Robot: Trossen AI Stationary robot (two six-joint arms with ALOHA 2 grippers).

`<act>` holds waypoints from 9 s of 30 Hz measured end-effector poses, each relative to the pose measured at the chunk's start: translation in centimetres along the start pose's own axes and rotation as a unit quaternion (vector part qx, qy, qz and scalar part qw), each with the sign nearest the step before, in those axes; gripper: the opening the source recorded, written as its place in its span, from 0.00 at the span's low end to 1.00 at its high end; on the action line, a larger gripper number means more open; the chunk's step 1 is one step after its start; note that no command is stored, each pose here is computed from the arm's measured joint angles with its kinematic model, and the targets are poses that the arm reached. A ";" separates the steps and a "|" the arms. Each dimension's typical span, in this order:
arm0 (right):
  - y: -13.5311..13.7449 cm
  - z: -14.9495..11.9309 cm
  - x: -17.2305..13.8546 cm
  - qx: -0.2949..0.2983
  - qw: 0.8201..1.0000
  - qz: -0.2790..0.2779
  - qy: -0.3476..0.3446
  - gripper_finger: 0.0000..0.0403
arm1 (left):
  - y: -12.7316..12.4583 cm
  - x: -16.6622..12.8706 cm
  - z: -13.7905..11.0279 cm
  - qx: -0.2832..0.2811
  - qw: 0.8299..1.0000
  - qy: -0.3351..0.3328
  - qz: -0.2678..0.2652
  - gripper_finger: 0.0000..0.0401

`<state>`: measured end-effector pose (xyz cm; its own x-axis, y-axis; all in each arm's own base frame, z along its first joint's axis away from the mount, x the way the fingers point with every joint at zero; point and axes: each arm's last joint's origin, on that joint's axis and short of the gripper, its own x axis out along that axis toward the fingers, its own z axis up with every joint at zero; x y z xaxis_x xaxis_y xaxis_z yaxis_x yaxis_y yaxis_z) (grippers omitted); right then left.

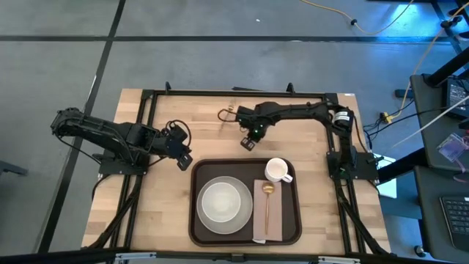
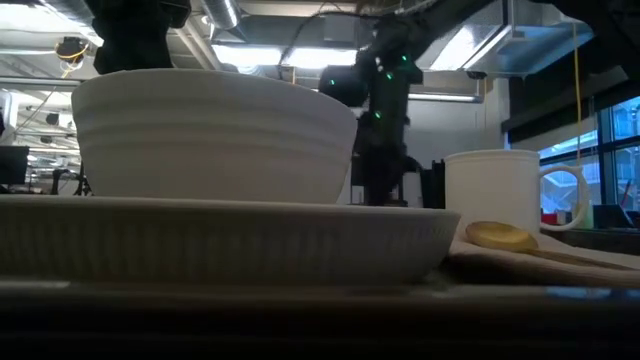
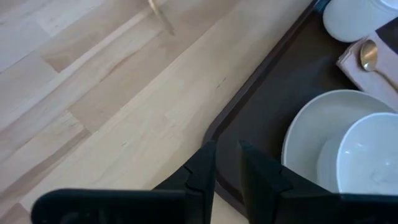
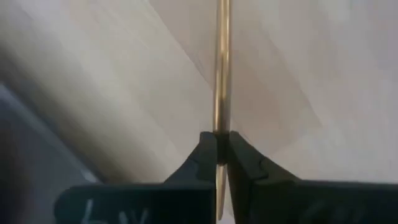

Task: Set up tray
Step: Put the gold knife on the brown napkin to the right of the gold spoon, then put the gold fork on the brown napkin to the left of the gold spoon

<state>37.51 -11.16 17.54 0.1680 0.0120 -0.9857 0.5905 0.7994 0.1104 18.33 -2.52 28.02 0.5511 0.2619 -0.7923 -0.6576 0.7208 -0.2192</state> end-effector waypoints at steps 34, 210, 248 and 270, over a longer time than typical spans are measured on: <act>22.5 -18.3 -17.2 0.288 0.957 0.001 -0.023 0.02 | 0.7 -0.7 -0.2 0.079 0.997 0.005 0.005 0.15; 13.1 -21.2 -24.2 0.022 0.978 -0.032 -0.206 0.50 | -0.9 -0.8 1.5 0.014 0.993 -0.105 -0.044 0.32; 4.2 -22.7 -19.2 0.245 0.916 0.002 -0.319 0.50 | 12.7 21.1 16.2 0.032 0.999 0.020 0.027 0.46; 4.2 -22.5 -19.2 0.254 0.914 0.011 -0.316 0.50 | 13.1 25.8 14.6 0.046 0.991 0.087 0.086 0.42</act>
<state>19.07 5.48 34.05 0.5121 -0.4526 -0.7300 0.8448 0.4192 0.3327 31.43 23.02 12.99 0.3325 0.2761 -0.9018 -0.6802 0.7326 -0.0265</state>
